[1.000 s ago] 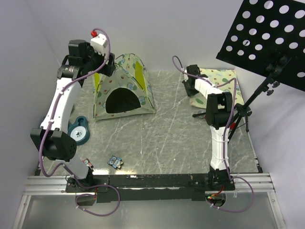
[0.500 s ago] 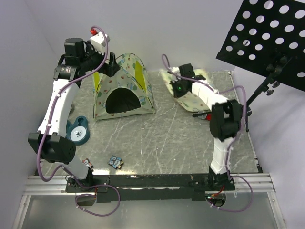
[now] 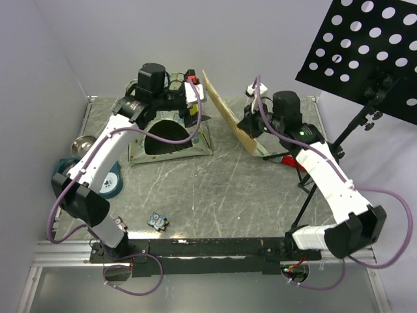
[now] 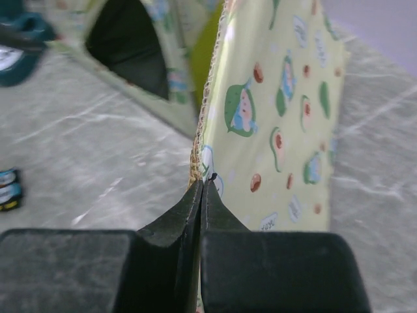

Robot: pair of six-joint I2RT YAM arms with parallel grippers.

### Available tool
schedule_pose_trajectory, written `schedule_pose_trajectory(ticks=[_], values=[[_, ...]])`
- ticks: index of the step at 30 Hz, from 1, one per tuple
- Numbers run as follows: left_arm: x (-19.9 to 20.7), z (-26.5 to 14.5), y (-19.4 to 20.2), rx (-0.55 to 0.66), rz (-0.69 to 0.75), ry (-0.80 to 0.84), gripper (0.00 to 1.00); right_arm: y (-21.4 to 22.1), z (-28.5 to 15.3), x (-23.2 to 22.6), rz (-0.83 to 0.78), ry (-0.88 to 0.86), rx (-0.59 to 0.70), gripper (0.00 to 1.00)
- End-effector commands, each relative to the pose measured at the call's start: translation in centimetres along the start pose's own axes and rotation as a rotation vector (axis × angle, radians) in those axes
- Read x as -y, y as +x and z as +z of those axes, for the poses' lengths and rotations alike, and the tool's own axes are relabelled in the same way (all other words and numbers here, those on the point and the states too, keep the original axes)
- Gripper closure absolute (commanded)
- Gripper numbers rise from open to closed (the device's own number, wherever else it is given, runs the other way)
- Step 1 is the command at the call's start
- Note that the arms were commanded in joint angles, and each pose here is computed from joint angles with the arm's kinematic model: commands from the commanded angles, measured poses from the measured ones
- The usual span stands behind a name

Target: Set up the pet tent

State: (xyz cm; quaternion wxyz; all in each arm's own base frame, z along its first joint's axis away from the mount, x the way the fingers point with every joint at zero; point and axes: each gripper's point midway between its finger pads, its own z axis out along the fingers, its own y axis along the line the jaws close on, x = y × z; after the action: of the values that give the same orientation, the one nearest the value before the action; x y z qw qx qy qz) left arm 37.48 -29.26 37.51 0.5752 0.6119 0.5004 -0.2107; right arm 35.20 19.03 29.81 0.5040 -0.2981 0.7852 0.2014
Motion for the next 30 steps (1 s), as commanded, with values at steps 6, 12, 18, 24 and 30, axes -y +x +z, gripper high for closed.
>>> schedule_pose_trajectory(ticks=[6, 12, 18, 24, 30], values=[[-0.9, -5.9, -4.5, 0.201, -0.77, -0.228, 0.02, -0.4, -3.3, -10.6, 0.044, -0.35, 0.122, 1.0], [0.4, -14.7, 2.1, 0.238, -1.235, -0.366, 0.03, 3.8, -0.8, -19.8, -0.045, -0.604, 0.02, 1.0], [4.8, -20.4, 10.5, 0.033, -1.492, -0.649, 0.01, 3.1, 1.8, -21.8, 0.1, -0.704, -0.066, 0.2], [10.4, -19.4, 14.1, -0.015, -1.574, -0.629, 0.03, 6.9, -0.2, -12.0, 0.233, -0.412, -0.094, 0.07], [14.3, -11.8, 14.7, 0.008, -1.529, -0.418, 0.08, 17.1, -0.9, -1.7, 0.255, 0.003, -0.391, 0.09]])
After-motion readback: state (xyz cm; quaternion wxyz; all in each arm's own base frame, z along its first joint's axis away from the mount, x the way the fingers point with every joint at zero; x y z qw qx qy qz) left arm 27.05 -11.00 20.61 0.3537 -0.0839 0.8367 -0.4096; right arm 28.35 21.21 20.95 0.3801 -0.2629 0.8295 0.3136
